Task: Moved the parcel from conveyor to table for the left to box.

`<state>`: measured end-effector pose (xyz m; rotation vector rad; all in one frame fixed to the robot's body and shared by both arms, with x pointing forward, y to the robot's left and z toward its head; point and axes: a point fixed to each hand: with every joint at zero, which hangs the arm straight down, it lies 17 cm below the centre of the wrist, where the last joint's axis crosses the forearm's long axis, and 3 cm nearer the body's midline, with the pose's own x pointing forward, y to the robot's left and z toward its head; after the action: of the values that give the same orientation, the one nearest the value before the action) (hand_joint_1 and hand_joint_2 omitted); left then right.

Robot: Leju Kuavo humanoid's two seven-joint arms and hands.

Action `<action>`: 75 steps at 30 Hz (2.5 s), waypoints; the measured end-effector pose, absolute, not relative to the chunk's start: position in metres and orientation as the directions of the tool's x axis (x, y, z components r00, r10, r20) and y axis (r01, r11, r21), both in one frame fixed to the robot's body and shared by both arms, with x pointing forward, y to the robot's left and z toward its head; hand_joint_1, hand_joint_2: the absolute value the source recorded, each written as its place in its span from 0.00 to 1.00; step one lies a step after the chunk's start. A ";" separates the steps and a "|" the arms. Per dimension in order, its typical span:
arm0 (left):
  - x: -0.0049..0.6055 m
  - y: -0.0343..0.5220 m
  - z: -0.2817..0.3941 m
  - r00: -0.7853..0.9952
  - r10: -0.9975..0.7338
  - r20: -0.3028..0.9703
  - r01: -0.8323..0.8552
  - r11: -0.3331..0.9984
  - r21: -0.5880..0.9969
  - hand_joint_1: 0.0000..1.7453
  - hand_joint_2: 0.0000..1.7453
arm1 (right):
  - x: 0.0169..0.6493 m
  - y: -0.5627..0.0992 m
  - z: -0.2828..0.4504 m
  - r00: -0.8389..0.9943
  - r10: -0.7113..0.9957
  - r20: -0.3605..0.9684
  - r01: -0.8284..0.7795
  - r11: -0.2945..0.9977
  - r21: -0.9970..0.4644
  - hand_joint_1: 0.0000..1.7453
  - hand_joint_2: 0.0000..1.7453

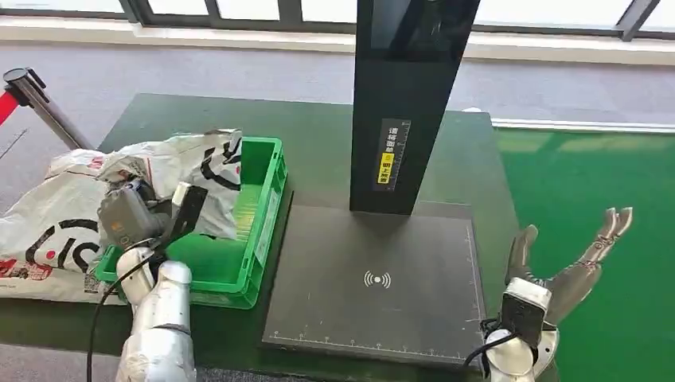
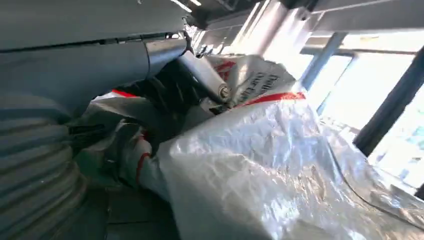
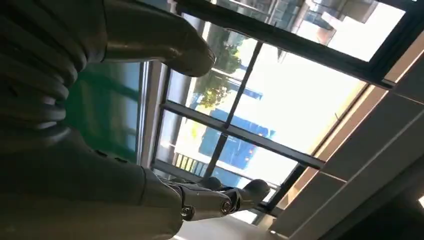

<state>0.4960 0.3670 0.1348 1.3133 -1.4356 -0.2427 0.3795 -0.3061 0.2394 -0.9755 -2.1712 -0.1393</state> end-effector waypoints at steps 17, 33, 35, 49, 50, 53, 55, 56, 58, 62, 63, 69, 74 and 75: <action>0.502 0.376 0.117 0.291 -0.742 0.604 -0.540 0.393 0.744 0.00 0.00 | 0.380 -0.306 0.240 -0.439 0.603 0.666 0.684 0.705 -0.188 0.00 1.00; 0.483 0.387 0.127 0.261 -0.767 0.586 -0.588 0.355 0.727 0.00 0.00 | 0.385 -0.304 0.243 -0.445 0.607 0.659 0.681 0.707 -0.191 0.00 1.00; 0.479 0.389 0.131 0.227 -0.774 0.592 -0.612 0.359 0.705 0.00 0.00 | 0.392 -0.297 0.244 -0.433 0.659 0.615 0.681 0.686 -0.255 0.00 1.00; 0.463 0.267 0.154 -0.428 0.087 0.899 -0.364 0.894 -0.260 0.00 1.00 | 0.359 -0.579 0.180 0.797 0.456 0.397 0.538 -0.235 -0.810 0.00 1.00; 0.462 0.253 0.159 -0.449 0.149 0.881 -0.286 0.910 -0.300 0.00 1.00 | 0.379 -0.560 0.182 0.767 0.540 0.347 0.530 -0.228 -0.817 0.00 1.00; 0.460 0.225 0.178 -0.491 0.267 0.829 -0.120 0.922 -0.367 0.00 1.00 | 0.418 -0.510 0.173 0.646 0.738 0.195 0.493 -0.208 -0.845 0.00 1.00; 0.458 0.222 0.182 -0.499 0.273 0.823 -0.105 0.923 -0.370 0.00 1.00 | 0.420 -0.510 0.169 0.634 0.756 0.162 0.478 -0.218 -0.851 0.00 1.00; 0.456 0.221 0.182 -0.500 0.273 0.822 -0.103 0.923 -0.369 0.00 1.00 | 0.421 -0.511 0.168 0.631 0.761 0.152 0.471 -0.220 -0.854 0.00 1.00; 0.455 0.221 0.183 -0.502 0.275 0.820 -0.100 0.923 -0.371 0.00 1.00 | 0.423 -0.510 0.164 0.621 0.774 0.122 0.456 -0.230 -0.860 0.00 1.00; 0.447 0.220 0.193 -0.527 0.314 0.790 -0.053 0.915 -0.399 0.00 1.00 | 0.432 -0.502 0.151 0.573 0.818 0.058 0.419 -0.232 -0.878 0.00 1.00; 0.444 0.223 0.193 -0.531 0.319 0.785 -0.055 0.911 -0.408 0.00 1.00 | 0.433 -0.503 0.146 0.567 0.823 0.044 0.407 -0.233 -0.883 0.00 1.00; 0.432 0.230 0.189 -0.533 0.362 0.764 -0.042 0.891 -0.451 0.00 1.00 | 0.433 -0.519 0.131 0.553 0.833 0.017 0.363 -0.223 -0.905 0.00 1.00; 0.421 0.232 0.176 -0.514 0.365 0.776 -0.049 0.891 -0.451 0.00 1.00 | 0.431 -0.545 0.123 0.558 0.830 0.032 0.339 -0.192 -0.921 0.00 1.00; 0.420 0.232 0.175 -0.513 0.361 0.779 -0.049 0.893 -0.447 0.00 1.00 | 0.425 -0.553 0.118 0.583 0.811 0.045 0.332 -0.187 -0.925 0.00 1.00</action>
<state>0.4204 0.2317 0.1753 -0.2253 -2.0539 0.5154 0.4253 -0.5532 0.1177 -1.7685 -0.9411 0.5734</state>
